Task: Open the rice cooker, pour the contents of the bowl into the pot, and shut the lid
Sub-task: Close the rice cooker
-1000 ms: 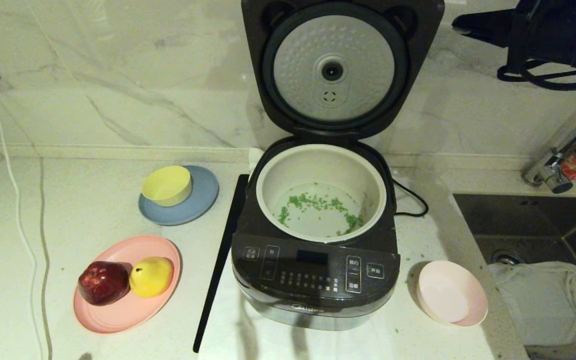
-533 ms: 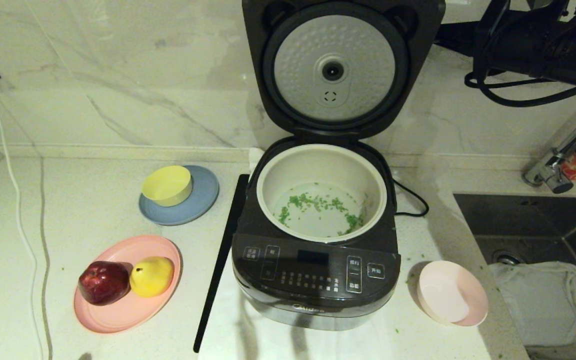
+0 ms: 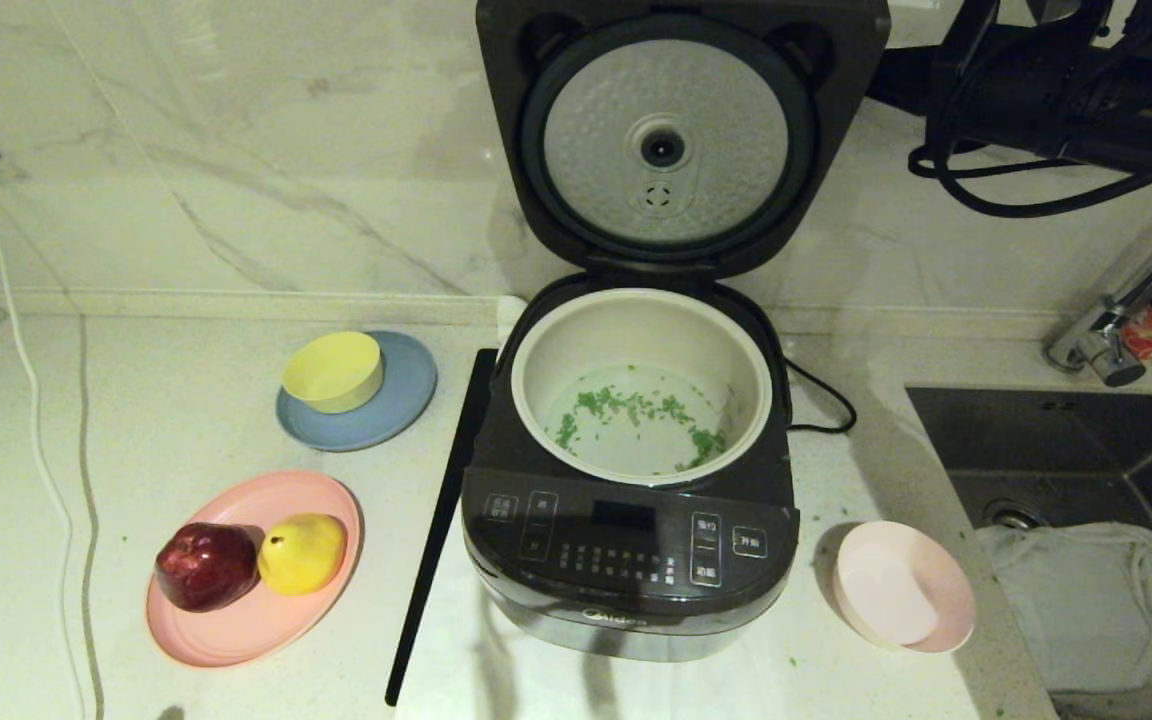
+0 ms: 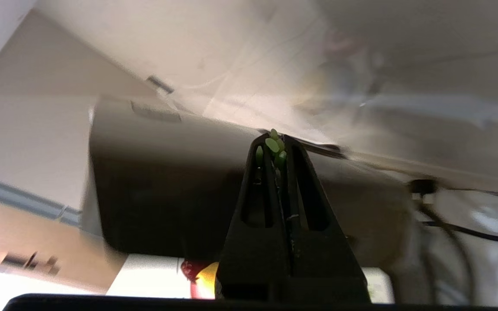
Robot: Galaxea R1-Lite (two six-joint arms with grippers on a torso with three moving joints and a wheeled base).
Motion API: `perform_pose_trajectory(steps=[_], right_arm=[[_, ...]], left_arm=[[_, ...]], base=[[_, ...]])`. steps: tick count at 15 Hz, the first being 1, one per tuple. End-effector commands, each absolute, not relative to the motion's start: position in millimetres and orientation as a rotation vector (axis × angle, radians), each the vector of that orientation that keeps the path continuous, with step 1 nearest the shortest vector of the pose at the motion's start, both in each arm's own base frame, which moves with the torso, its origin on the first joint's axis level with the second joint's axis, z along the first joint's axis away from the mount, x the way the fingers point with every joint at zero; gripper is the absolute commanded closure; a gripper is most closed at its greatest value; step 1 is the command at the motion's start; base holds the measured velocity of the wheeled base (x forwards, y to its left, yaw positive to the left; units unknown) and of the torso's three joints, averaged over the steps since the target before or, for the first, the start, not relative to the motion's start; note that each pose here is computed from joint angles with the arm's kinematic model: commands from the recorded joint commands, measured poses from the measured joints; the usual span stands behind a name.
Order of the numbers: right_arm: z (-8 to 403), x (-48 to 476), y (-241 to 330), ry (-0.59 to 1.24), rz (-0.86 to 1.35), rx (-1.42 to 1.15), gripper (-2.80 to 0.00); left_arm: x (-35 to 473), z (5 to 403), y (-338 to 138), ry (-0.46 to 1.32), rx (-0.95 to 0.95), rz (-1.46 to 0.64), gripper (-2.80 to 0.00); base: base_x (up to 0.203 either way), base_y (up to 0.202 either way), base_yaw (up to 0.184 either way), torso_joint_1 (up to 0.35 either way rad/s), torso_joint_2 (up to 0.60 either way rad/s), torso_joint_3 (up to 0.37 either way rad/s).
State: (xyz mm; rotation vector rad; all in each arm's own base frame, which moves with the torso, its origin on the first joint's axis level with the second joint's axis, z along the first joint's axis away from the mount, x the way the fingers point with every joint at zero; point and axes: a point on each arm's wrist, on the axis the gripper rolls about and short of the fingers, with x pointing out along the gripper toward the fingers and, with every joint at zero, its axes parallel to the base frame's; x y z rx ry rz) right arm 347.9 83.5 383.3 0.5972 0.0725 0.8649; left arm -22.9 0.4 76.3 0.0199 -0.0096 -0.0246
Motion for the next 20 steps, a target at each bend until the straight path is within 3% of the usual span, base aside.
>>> perform_pose_trajectory(steps=[1, 7, 20], right_arm=[[382.9, 346.3, 94.2, 0.086, 0.901, 0.598, 0.00], [375.0, 327.9, 102.3, 0.171, 0.912, 0.615, 0.00], [287.7, 266.8, 124.5, 0.583, 0.891, 0.650, 0.00]], left_arm=[[-22.2, 73.8, 0.4, -0.002, 0.020, -0.026, 0.00], [-22.2, 73.8, 0.4, -0.002, 0.020, -0.026, 0.00], [-22.2, 73.8, 0.3, -0.002, 0.020, -0.025, 0.00]], base=[[0.000, 0.000, 0.000, 0.000, 0.00, 0.000], [0.000, 0.000, 0.000, 0.000, 0.00, 0.000], [0.000, 0.000, 0.000, 0.000, 0.00, 0.000]])
